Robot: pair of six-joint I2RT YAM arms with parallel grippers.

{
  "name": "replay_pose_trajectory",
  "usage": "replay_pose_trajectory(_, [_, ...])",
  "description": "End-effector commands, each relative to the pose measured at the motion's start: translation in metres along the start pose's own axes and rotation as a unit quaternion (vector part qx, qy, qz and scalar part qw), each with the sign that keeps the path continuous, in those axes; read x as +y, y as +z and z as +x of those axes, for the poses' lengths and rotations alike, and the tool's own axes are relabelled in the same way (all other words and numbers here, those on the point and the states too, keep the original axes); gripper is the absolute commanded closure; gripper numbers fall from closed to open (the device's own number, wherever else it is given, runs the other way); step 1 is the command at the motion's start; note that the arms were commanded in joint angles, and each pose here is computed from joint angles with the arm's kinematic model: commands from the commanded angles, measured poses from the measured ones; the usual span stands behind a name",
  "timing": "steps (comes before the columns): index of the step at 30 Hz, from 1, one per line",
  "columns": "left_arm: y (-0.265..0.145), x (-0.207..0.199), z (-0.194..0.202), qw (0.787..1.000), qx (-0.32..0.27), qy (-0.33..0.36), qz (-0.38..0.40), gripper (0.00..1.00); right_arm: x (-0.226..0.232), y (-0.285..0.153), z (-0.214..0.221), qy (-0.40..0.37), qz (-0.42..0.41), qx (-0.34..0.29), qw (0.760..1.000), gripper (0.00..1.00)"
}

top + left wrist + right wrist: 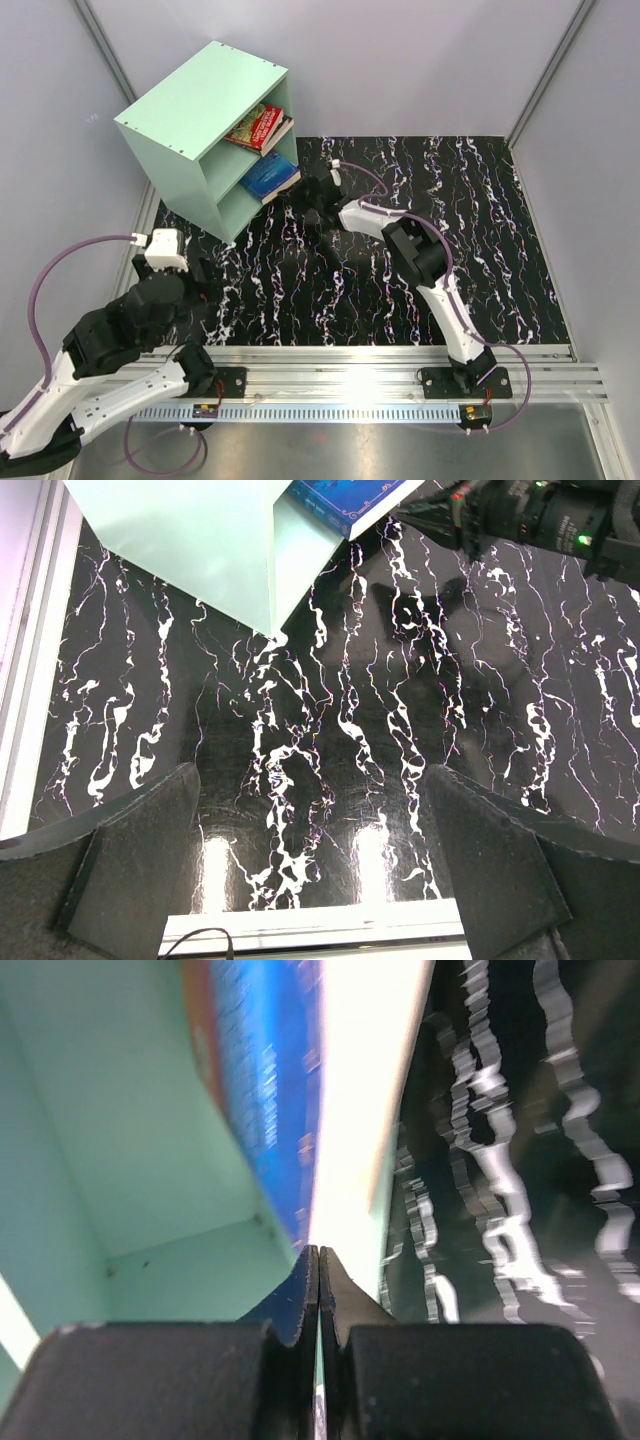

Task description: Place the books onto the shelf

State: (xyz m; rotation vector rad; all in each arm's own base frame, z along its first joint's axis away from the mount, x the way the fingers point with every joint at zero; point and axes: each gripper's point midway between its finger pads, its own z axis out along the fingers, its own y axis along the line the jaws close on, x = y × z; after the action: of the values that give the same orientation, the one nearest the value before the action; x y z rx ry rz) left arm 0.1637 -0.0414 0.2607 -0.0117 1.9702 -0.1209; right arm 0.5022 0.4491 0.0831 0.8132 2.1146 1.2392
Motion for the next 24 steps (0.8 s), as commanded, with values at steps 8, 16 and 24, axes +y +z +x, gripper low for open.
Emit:
replay_pose_trajectory(8, [0.000, -0.002, -0.009, 1.000, -0.023, -0.011, 0.007, 0.01, 0.030, 0.014, 0.049, 0.005, -0.045, 0.059, 0.997, 1.00])
replay_pose_trajectory(16, [0.000, -0.002, -0.008, 1.000, -0.024, -0.011, 0.009, 0.01, 0.033, 0.020, 0.073, 0.002, -0.049, 0.085, 0.995, 1.00])
replay_pose_trajectory(24, [-0.001, -0.001, -0.009, 0.999, -0.026, -0.014, 0.011, 0.01, 0.039, 0.018, 0.078, 0.000, -0.060, 0.092, 0.994, 1.00])
